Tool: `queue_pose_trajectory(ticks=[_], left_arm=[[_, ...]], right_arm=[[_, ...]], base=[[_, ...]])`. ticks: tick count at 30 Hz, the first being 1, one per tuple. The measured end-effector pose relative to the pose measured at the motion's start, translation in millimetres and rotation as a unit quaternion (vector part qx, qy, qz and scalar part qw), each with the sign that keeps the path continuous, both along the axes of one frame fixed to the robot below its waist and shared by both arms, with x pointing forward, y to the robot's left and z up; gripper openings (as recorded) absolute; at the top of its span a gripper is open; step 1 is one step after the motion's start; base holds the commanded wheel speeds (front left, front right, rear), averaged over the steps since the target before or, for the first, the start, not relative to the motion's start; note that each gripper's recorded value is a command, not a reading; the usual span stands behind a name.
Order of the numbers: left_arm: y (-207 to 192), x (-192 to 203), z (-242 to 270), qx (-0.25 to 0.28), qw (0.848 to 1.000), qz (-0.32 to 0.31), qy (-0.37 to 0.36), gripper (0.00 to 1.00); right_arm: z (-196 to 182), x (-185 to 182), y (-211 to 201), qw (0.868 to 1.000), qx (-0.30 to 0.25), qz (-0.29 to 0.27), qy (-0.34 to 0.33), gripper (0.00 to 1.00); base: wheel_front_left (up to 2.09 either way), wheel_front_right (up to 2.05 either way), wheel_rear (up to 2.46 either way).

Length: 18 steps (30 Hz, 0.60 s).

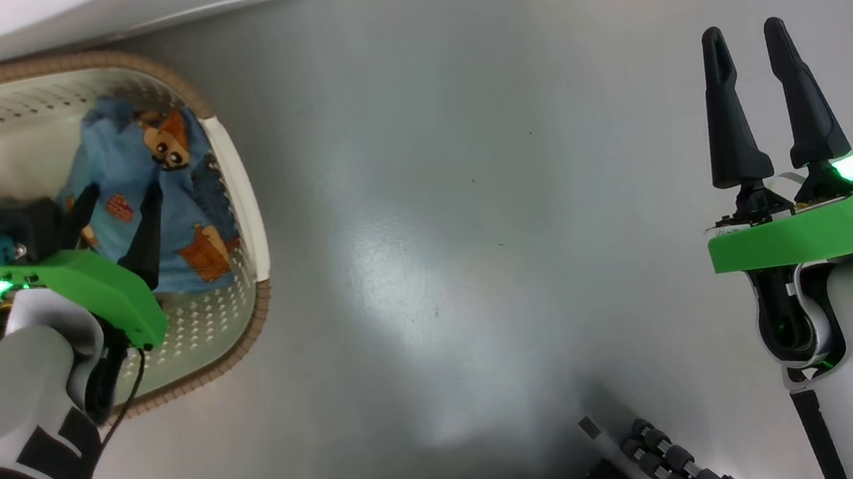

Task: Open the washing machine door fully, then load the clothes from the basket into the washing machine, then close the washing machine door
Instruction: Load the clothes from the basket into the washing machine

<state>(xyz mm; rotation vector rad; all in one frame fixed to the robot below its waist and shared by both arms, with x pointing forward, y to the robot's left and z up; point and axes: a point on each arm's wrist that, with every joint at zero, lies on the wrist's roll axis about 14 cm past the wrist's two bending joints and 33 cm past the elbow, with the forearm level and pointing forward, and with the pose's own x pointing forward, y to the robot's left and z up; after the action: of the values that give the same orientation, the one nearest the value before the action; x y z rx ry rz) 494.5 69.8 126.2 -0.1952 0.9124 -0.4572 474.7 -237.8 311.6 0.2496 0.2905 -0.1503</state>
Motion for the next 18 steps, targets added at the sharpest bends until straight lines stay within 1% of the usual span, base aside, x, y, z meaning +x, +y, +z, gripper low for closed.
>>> queue_pose_trajectory(ticks=[11,12,13,14,18], left_arm=[[-11,2,-11,-0.001,1.000,-0.013,0.019,1.00],[-11,2,-11,-0.001,1.000,-0.014,0.021,0.57],[-11,1,-11,-0.001,1.000,-0.016,0.022,0.31],[-12,1,-10,-0.002,1.000,-0.016,0.023,0.00],[-12,3,-5,-0.010,1.000,-0.001,0.026,0.00]], right_arm=[[-3,-3,-5,1.000,-0.002,-0.006,0.005,1.00],[-2,-3,-5,1.000,-0.002,-0.006,0.005,1.00],[-2,-4,-5,1.000,-0.002,-0.006,0.004,1.00],[-1,-4,-5,1.000,-0.002,-0.006,0.004,1.00],[5,-3,-5,1.000,-0.002,-0.006,-0.003,1.00]], base=[[0.00,0.00,0.00],[0.00,0.00,0.00],[0.00,0.00,0.00],[0.00,0.00,0.00],[0.00,0.00,0.00]])
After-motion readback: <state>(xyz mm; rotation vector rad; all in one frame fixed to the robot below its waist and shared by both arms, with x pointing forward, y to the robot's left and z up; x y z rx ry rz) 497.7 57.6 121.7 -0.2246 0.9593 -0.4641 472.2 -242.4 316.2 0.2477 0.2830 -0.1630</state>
